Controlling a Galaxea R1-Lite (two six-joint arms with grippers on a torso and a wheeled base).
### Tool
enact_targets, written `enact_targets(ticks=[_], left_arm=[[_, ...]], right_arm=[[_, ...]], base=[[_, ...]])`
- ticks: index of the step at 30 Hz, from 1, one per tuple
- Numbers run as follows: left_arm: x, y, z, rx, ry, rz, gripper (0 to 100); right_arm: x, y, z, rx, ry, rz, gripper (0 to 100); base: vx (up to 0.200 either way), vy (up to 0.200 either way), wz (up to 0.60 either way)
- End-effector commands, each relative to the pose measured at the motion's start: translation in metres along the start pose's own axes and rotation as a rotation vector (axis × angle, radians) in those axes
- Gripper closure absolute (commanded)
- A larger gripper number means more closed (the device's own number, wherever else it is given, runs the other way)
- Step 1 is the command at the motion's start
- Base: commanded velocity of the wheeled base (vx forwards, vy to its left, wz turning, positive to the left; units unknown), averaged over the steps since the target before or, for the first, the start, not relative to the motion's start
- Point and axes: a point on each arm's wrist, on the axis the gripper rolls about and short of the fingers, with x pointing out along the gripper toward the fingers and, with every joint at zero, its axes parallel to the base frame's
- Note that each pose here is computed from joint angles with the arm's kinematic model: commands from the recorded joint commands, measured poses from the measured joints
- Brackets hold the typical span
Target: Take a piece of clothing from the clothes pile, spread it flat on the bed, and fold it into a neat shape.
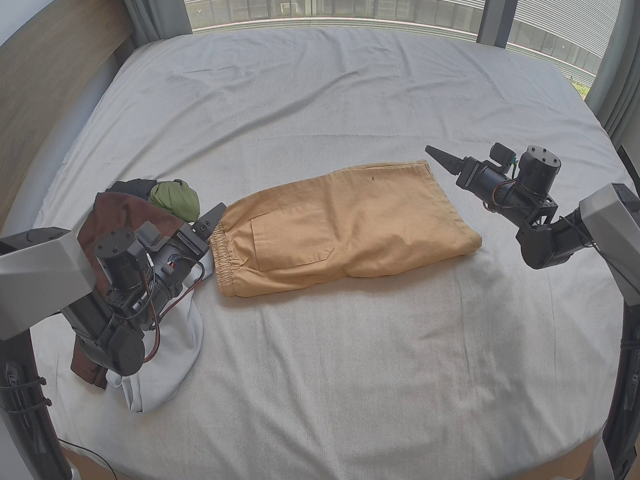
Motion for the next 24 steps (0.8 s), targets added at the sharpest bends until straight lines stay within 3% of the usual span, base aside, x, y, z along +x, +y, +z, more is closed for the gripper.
enact_targets(ticks=[1,7,14,24], left_arm=[[-0.006,-0.017,0.007,0.001,-0.016,-0.037,0],[-0.011,-0.017,0.004,0.004,0.002,-0.031,0],[-0.019,-0.025,-0.001,0.004,0.031,-0.045,0],[-0.026,-0.031,-0.008,0.076,0.066,-0.056,0]], right_arm=[[-0.013,0.039,-0.008,0.023,0.050,0.047,0],[-0.018,0.073,-0.022,0.035,0.095,0.106,0],[-0.025,0.090,-0.044,0.046,0.167,0.126,0],[-0.034,0.113,-0.082,0.002,0.268,0.049,0]], base=[[0.000,0.000,0.00],[0.000,0.000,0.00],[0.000,0.000,0.00],[0.000,0.000,0.00]])
